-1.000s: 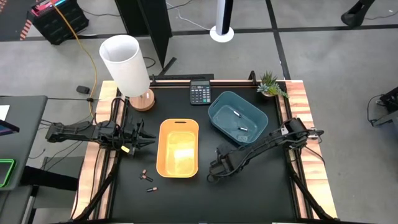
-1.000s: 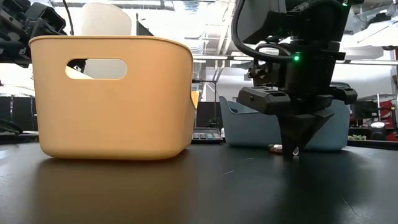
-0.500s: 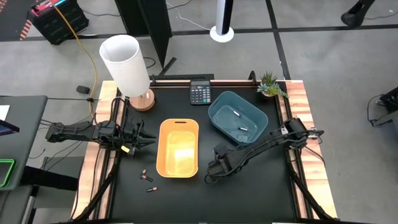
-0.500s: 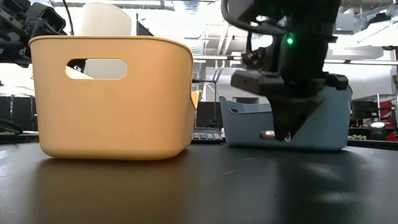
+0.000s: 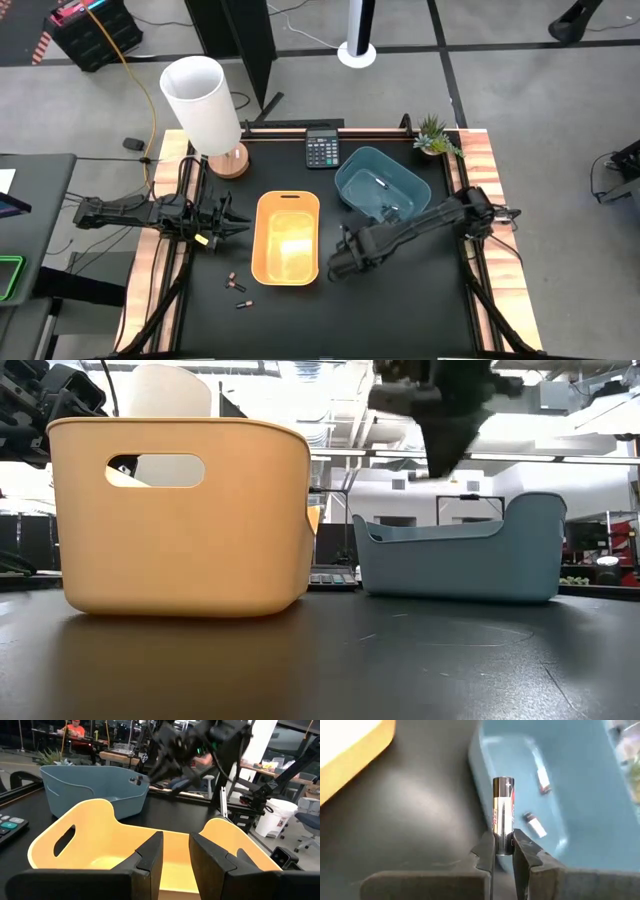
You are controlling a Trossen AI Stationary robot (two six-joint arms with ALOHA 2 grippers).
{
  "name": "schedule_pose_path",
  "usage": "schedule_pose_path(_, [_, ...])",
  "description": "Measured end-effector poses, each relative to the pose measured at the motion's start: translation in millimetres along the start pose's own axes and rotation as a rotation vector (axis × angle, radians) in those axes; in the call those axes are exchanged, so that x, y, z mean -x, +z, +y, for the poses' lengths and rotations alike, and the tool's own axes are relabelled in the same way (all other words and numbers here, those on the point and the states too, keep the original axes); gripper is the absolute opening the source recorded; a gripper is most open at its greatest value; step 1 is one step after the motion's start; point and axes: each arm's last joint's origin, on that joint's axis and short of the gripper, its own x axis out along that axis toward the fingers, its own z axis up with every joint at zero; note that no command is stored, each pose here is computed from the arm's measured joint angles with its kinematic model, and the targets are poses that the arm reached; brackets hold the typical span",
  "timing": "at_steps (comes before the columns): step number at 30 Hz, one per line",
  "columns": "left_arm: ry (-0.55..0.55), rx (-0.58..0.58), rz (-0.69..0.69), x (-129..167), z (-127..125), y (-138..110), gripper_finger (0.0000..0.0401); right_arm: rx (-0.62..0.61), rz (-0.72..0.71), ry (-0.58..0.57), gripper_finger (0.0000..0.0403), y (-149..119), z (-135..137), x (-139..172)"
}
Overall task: Sort batteries
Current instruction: Put the silver battery into the blue bin, then put the bottom black battery into the yellow bin
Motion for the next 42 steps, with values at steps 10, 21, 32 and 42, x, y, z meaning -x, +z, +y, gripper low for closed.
schedule_pose_path(10, [0.0, 0.022, 0.003, 0, 0, 0, 0.009, 0.079, 0.047, -0.014, 0.0049, 68, -59, -29])
schedule_pose_path(21, [0.001, 0.062, 0.008, 0, 0, -1, 0.009, 0.211, 0.125, -0.002, 0.0198, 101, -83, -62])
schedule_pose_path(32, [-0.092, 0.03, 0.16, -3, -12, 6, 0.0114, 0.322, -0.069, -0.009, 0.027, 109, -101, -37])
schedule_pose_path(42, [-0.113, 0.012, 0.403, -5, -34, 33, 0.019, 0.317, -0.313, 0.154, 0.027, 99, -119, 24])
